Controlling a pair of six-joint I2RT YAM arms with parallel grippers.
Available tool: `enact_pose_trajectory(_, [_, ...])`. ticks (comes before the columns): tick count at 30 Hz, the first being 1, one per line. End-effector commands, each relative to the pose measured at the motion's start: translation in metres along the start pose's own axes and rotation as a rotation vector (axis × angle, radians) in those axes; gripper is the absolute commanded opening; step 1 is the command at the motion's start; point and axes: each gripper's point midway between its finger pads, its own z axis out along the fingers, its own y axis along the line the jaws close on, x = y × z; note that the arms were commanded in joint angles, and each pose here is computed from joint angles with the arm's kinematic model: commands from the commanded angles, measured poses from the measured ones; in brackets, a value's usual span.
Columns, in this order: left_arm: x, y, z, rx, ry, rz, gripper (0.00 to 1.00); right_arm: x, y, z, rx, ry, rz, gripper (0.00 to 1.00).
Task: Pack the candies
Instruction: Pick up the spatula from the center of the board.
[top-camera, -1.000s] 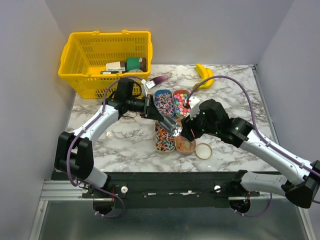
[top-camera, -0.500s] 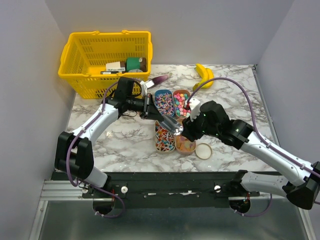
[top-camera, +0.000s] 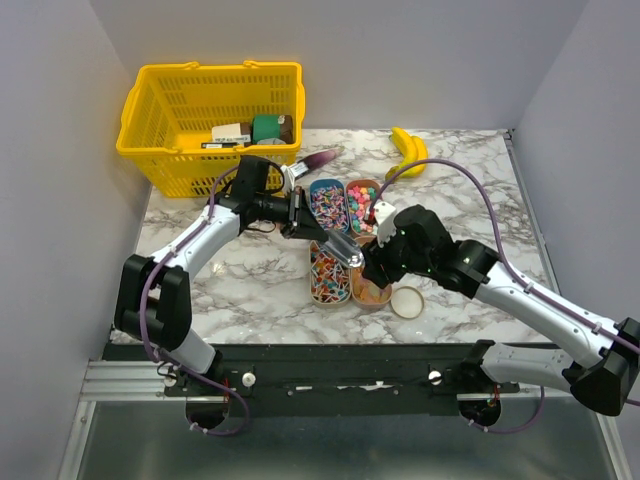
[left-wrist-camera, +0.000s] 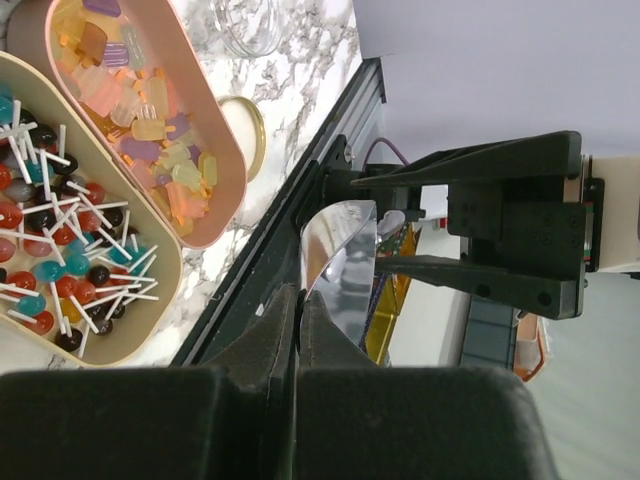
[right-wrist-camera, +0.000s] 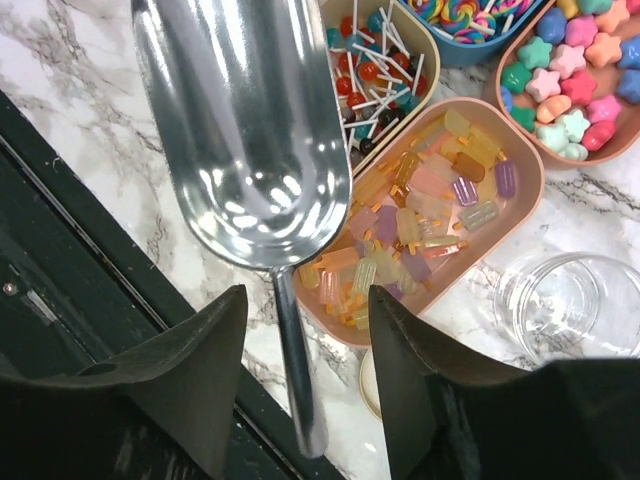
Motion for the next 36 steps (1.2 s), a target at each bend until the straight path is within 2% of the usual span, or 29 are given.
enact_pose_trajectory(1, [-0.007,-0.001,-0.001,0.016,-0.006,-0.019,0.00,0.003,0.002,-0.003,-0.012,-0.009,0.001,0.61])
enact_pose_trajectory(8, [-0.005,0.003,0.000,0.018,0.001,-0.033,0.00,0.005,0.001,0.006,-0.006,0.008,0.021,0.46])
enact_pose_trajectory(16, [-0.004,0.000,0.001,0.044,0.010,-0.027,0.00,0.006,-0.002,0.019,0.014,0.012,0.044,0.42])
enact_pose_trajectory(19, [-0.004,0.003,0.002,0.040,0.010,-0.031,0.00,0.003,-0.003,0.021,0.020,0.007,0.063,0.26])
enact_pose_trajectory(20, [-0.004,0.003,0.002,0.037,0.009,-0.031,0.00,0.002,-0.003,0.021,0.023,0.007,0.069,0.17])
enact_pose_trajectory(23, [-0.004,0.011,0.003,0.021,0.005,-0.036,0.00,0.001,-0.004,0.018,0.038,-0.001,0.084,0.05])
enact_pose_trajectory(28, [-0.002,0.031,0.006,-0.049,0.002,-0.046,0.01,0.000,-0.005,0.011,0.050,-0.006,0.117,0.01])
enact_pose_trajectory(29, [-0.003,0.040,0.007,-0.082,-0.002,-0.029,0.08,-0.002,-0.005,0.008,0.050,0.000,0.122,0.01])
enact_pose_trajectory(36, [-0.004,0.068,0.001,-0.247,0.002,0.033,0.23,-0.009,-0.001,-0.002,0.051,0.022,0.181,0.01])
